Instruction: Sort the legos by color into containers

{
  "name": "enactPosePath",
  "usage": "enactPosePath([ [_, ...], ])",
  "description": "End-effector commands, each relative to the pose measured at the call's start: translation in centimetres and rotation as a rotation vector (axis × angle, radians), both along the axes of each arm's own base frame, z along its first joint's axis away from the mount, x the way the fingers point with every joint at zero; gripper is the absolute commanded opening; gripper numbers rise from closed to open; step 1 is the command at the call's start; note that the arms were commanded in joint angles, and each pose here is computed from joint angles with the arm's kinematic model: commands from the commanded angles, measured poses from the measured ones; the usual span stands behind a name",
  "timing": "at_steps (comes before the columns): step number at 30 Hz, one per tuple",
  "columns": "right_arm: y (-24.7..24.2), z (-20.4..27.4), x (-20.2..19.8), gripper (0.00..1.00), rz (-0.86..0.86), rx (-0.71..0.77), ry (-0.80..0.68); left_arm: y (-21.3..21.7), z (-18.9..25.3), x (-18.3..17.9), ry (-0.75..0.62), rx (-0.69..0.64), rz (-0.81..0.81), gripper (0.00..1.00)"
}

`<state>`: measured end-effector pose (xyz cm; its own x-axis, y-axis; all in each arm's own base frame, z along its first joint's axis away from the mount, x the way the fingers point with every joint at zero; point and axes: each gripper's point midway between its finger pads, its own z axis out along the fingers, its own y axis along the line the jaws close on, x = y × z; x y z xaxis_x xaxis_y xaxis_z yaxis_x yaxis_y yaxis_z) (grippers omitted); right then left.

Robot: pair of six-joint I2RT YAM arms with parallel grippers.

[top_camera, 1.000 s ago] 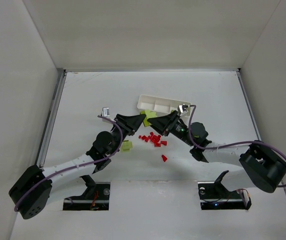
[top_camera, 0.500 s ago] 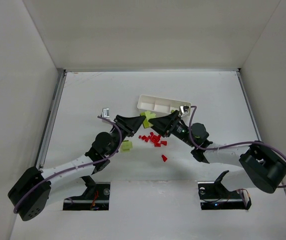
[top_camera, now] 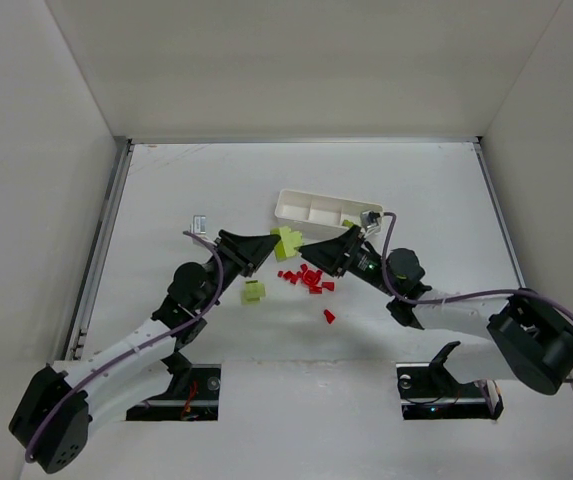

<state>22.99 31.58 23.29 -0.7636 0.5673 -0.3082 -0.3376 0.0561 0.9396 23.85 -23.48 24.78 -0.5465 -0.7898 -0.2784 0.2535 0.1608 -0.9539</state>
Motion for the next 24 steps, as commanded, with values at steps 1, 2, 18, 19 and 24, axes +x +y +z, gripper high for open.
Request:
enactPosePath([
  [1,-0.4,3.3,-1.0,0.90,0.028,0.025,-0.175,-0.1,0.6,-1.4,0.020,-0.025,-0.091,0.20],
  [2,-0.5,3.2,-0.9,0.90,0.029,0.015,-0.184,-0.1,0.5,-1.5,0.030,-0.020,-0.108,0.19],
  [18,0.2,2.7,-0.3,0.84,0.062,-0.009,-0.185,-1.1,-0.1,-3.4,0.081,-0.034,-0.221,0.19],
  [19,0.2,2.6,-0.3,0.82,0.061,-0.010,-0.181,-1.0,-0.1,-3.4,0.081,-0.034,-0.218,0.19],
  [24,0.3,1.7,-0.1,0.75,0.060,-0.022,-0.159,-1.1,-0.4,-3.2,0.084,-0.028,-0.216,0.19],
])
